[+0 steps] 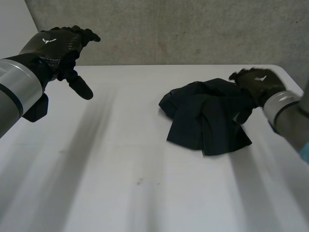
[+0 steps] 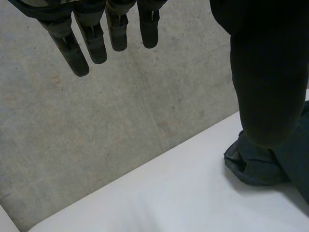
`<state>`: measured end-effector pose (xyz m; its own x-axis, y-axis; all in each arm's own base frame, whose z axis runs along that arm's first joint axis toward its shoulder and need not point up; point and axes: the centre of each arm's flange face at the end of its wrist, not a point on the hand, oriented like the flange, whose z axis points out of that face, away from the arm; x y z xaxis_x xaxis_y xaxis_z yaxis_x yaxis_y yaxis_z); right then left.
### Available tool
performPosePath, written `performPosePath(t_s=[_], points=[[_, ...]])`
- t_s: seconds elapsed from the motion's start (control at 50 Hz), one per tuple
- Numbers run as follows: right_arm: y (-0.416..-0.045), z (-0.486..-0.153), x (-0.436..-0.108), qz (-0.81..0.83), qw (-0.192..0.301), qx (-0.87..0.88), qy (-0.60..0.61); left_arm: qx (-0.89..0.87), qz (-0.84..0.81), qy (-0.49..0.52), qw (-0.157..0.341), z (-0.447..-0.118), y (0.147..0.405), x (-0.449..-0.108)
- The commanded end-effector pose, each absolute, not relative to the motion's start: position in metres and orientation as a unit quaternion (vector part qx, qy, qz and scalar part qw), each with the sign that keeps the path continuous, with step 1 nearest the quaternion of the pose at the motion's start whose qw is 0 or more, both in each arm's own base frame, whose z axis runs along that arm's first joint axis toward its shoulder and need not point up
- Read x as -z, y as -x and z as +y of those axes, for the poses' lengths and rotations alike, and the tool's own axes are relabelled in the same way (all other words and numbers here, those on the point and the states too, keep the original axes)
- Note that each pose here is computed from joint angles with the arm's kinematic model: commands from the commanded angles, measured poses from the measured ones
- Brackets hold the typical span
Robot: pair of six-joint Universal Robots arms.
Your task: Fold the shorts.
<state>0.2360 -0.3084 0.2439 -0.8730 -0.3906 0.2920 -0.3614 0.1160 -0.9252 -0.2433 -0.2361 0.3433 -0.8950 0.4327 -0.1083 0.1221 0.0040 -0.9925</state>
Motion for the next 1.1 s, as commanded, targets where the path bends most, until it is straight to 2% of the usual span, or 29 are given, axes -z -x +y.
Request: performPosePath(t_s=[0.02, 0.1, 0.18, 0.28, 0.34, 0.4, 0.42, 0.48, 0.5, 0.58, 0.64, 0.7, 0.78, 0.86, 0.88, 0.9, 0.96, 1.04, 1.1], points=[[-0.250, -0.342, -0.187, 0.747, 0.015, 0.613, 0.256, -0.675, -0.701, 0.199, 0.114, -0.240, 0.245, -0.338], [-0.257, -0.354, -0.163, 0.738, 0.019, 0.623, 0.259, -0.673, -0.703, 0.199, 0.114, -0.241, 0.245, -0.336], [-0.266, -0.358, -0.153, 0.728, 0.024, 0.632, 0.263, -0.672, -0.704, 0.199, 0.114, -0.242, 0.245, -0.335], [-0.305, -0.326, -0.158, 0.705, 0.070, 0.634, 0.310, -0.676, -0.701, 0.198, 0.113, -0.242, 0.245, -0.337], [-0.345, -0.282, -0.185, 0.663, 0.134, 0.646, 0.353, -0.679, -0.698, 0.198, 0.114, -0.241, 0.245, -0.340], [-0.367, -0.253, -0.209, 0.636, 0.186, 0.657, 0.358, -0.681, -0.696, 0.197, 0.113, -0.240, 0.244, -0.341], [-0.379, -0.235, -0.226, 0.622, 0.223, 0.663, 0.352, -0.681, -0.696, 0.197, 0.113, -0.240, 0.244, -0.342], [-0.392, -0.217, -0.242, 0.614, 0.279, 0.660, 0.331, -0.682, -0.696, 0.196, 0.114, -0.240, 0.244, -0.342], [-0.400, -0.207, -0.246, 0.615, 0.316, 0.650, 0.314, -0.682, -0.695, 0.196, 0.113, -0.240, 0.244, -0.342], [-0.412, -0.193, -0.244, 0.624, 0.378, 0.622, 0.284, -0.684, -0.694, 0.194, 0.112, -0.241, 0.243, -0.344], [-0.424, -0.178, -0.228, 0.635, 0.392, 0.596, 0.296, -0.688, -0.693, 0.187, 0.107, -0.243, 0.242, -0.344], [-0.425, -0.175, -0.224, 0.641, 0.383, 0.593, 0.303, -0.691, -0.692, 0.182, 0.102, -0.244, 0.241, -0.345], [-0.418, -0.184, -0.226, 0.652, 0.345, 0.603, 0.302, -0.690, -0.693, 0.182, 0.102, -0.243, 0.241, -0.344], [-0.374, -0.240, -0.251, 0.666, 0.241, 0.661, 0.247, -0.690, -0.693, 0.182, 0.101, -0.243, 0.241, -0.343], [-0.351, -0.265, -0.253, 0.675, 0.184, 0.675, 0.233, -0.690, -0.693, 0.182, 0.101, -0.243, 0.241, -0.343], [-0.340, -0.277, -0.252, 0.681, 0.159, 0.678, 0.228, -0.690, -0.693, 0.182, 0.101, -0.243, 0.241, -0.343], [-0.311, -0.304, -0.236, 0.706, 0.096, 0.664, 0.228, -0.689, -0.694, 0.183, 0.102, -0.242, 0.242, -0.343], [-0.280, -0.338, -0.201, 0.746, 0.064, 0.631, 0.203, -0.689, -0.694, 0.183, 0.101, -0.242, 0.242, -0.342], [-0.268, -0.354, -0.183, 0.761, 0.067, 0.616, 0.193, -0.684, -0.698, 0.184, 0.101, -0.244, 0.242, -0.338]])
